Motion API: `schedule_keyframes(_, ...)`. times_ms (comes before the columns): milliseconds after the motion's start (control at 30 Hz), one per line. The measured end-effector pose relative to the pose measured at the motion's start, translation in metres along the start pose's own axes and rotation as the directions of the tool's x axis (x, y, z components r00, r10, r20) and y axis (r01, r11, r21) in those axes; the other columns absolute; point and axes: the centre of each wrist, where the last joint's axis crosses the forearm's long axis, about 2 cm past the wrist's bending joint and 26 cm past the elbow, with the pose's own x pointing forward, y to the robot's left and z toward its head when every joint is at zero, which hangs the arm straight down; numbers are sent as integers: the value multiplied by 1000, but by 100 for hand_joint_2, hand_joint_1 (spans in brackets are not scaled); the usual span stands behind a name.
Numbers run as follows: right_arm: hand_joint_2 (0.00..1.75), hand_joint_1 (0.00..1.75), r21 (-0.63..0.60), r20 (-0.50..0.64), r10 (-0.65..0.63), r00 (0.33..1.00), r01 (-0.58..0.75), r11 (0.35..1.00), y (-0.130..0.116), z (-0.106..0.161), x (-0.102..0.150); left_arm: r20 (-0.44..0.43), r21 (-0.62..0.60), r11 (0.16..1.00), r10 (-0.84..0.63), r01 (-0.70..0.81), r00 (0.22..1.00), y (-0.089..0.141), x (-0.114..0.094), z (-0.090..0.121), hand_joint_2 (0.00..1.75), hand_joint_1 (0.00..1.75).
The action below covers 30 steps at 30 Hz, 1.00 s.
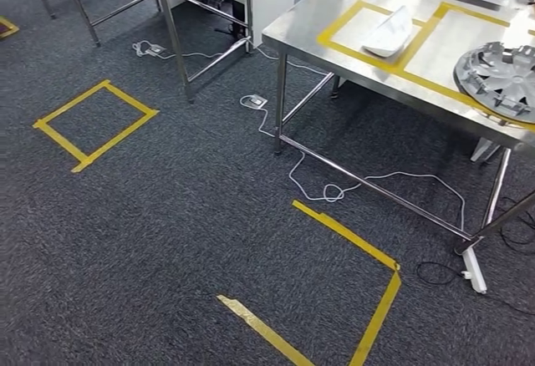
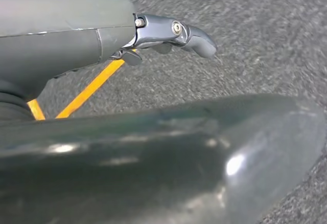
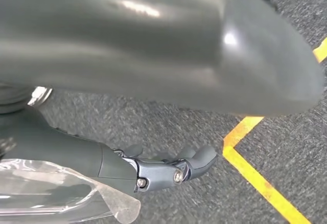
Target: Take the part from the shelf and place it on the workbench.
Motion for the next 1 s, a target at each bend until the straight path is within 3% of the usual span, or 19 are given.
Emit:
schedule_keyframes(633,0,0,-15,36,46,998,-45,999,-13,-21,-1,-17,18,997,81,-81,997,-8,-8,1,0,0)
schedule_keyframes(1000,0,0,9,48,33,998,-33,999,-10,-37,-6,-52,-57,993,95,-98,994,-3,-19,14,0,0)
